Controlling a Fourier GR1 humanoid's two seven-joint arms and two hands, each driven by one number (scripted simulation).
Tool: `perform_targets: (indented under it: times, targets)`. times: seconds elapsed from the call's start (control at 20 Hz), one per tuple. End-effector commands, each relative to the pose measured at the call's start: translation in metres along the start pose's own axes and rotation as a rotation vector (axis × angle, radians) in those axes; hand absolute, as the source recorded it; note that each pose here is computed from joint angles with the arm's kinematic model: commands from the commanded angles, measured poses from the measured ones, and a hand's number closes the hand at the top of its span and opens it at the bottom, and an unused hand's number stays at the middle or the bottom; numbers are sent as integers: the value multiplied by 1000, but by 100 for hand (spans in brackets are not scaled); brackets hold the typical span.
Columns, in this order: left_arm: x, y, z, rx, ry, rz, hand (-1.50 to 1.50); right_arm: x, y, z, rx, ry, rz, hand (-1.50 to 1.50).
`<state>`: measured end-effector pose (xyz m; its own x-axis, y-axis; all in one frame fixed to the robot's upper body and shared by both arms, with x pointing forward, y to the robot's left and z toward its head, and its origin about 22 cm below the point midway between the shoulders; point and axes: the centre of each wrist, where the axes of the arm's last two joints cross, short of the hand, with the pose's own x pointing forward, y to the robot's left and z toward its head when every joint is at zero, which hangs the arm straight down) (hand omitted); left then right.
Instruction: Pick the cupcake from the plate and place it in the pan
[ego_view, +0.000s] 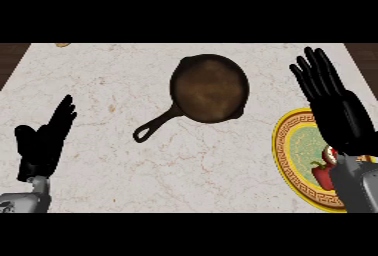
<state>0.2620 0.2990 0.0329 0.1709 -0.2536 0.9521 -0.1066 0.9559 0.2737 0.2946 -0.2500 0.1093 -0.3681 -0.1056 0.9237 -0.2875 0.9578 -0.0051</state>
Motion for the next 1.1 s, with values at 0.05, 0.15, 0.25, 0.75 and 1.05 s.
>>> perform_targets:
  times: [0.05,0.15,0.25,0.75,1.05]
  targets:
    - [-3,15,-13,56,38,-51,0,1,-39,4,136,4,-69,-150]
    - [-22,24,-5,108,97,-108,0,17,-54,5,307,7,-103,-150]
    - [-22,47,-8,187,143,-159,0,23,-70,10,438,10,-131,-150]
    - [-31,41,-17,120,198,-116,0,-16,-180,133,-124,-47,47,-150]
    - [-33,29,-13,120,193,-126,0,45,-211,107,22,18,301,-150]
